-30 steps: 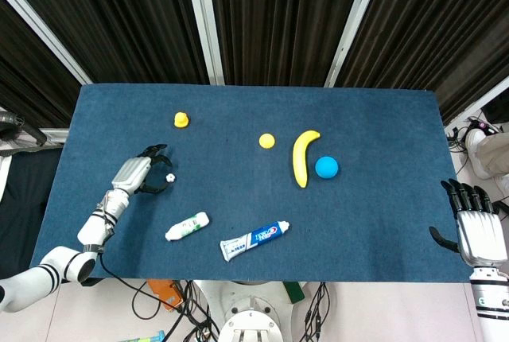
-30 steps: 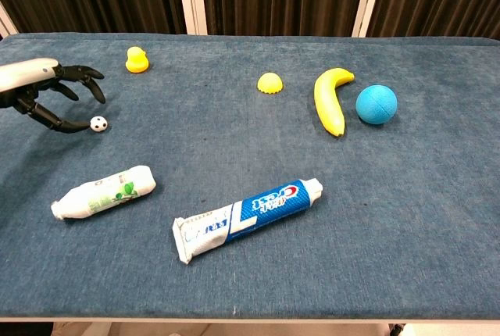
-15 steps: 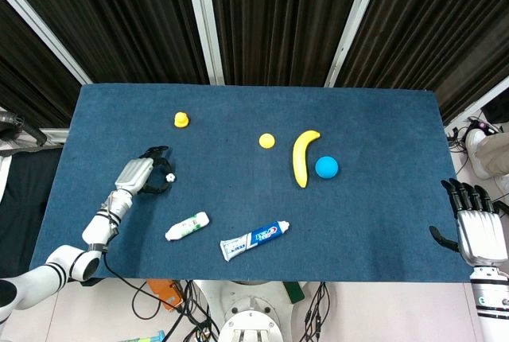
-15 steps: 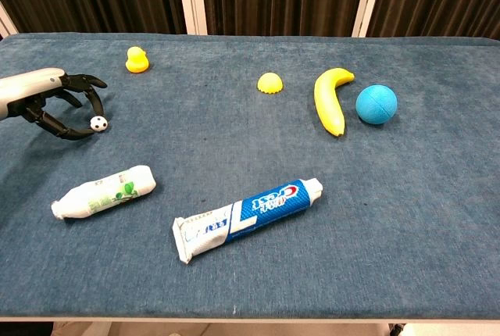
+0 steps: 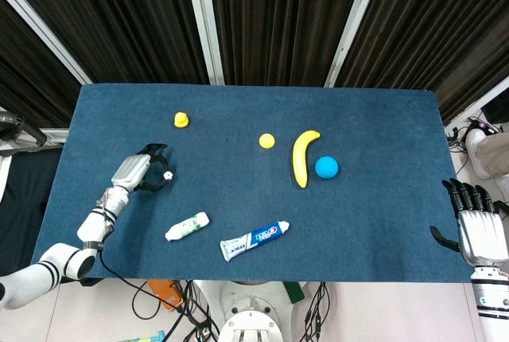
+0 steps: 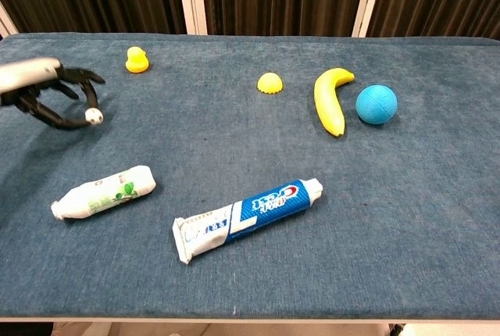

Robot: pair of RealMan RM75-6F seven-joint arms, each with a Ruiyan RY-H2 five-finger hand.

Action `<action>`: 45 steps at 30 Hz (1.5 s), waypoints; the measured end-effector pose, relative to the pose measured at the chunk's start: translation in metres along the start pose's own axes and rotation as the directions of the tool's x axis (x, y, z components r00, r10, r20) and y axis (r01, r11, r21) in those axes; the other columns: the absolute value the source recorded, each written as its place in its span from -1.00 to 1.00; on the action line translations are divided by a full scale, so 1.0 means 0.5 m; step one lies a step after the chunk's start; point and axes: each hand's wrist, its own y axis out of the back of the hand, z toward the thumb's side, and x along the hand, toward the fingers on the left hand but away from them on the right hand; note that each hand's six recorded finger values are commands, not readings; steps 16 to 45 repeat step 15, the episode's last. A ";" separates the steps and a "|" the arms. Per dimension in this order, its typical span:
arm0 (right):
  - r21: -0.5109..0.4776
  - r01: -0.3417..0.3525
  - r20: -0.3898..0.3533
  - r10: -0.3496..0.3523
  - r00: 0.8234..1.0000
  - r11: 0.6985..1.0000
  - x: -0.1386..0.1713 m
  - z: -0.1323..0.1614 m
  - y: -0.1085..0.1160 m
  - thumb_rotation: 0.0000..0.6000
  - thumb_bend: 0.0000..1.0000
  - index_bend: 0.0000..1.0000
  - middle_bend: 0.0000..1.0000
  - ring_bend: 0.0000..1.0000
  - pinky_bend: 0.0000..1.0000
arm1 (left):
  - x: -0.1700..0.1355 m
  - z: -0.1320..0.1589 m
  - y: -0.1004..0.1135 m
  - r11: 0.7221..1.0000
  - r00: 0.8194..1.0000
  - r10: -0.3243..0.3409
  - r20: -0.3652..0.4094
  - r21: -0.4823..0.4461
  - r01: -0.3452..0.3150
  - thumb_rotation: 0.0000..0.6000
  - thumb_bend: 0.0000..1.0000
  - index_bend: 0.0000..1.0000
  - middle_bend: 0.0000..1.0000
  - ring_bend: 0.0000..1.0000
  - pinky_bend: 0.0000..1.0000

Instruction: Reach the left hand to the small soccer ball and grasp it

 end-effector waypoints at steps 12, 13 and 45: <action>0.005 -0.013 -0.006 0.013 1.000 1.000 -0.001 0.004 -0.004 1.00 -0.30 -0.67 -0.69 -0.70 -0.76 | -0.083 0.133 0.184 0.998 0.994 0.015 0.107 -0.063 -0.008 1.00 -0.28 0.11 -0.78 -0.93 -0.64; 0.005 -0.013 -0.007 0.013 1.000 1.000 0.000 0.004 -0.004 1.00 -0.30 -0.67 -0.69 -0.70 -0.76 | -0.091 0.145 0.203 0.998 0.993 0.021 0.115 -0.054 -0.015 1.00 -0.28 0.11 -0.78 -0.93 -0.64; 0.003 -0.014 -0.007 0.014 1.000 1.000 0.000 0.005 -0.004 1.00 -0.30 -0.67 -0.69 -0.70 -0.76 | -0.106 0.169 0.237 0.999 0.991 0.035 0.127 -0.019 -0.033 1.00 -0.28 0.11 -0.78 -0.93 -0.64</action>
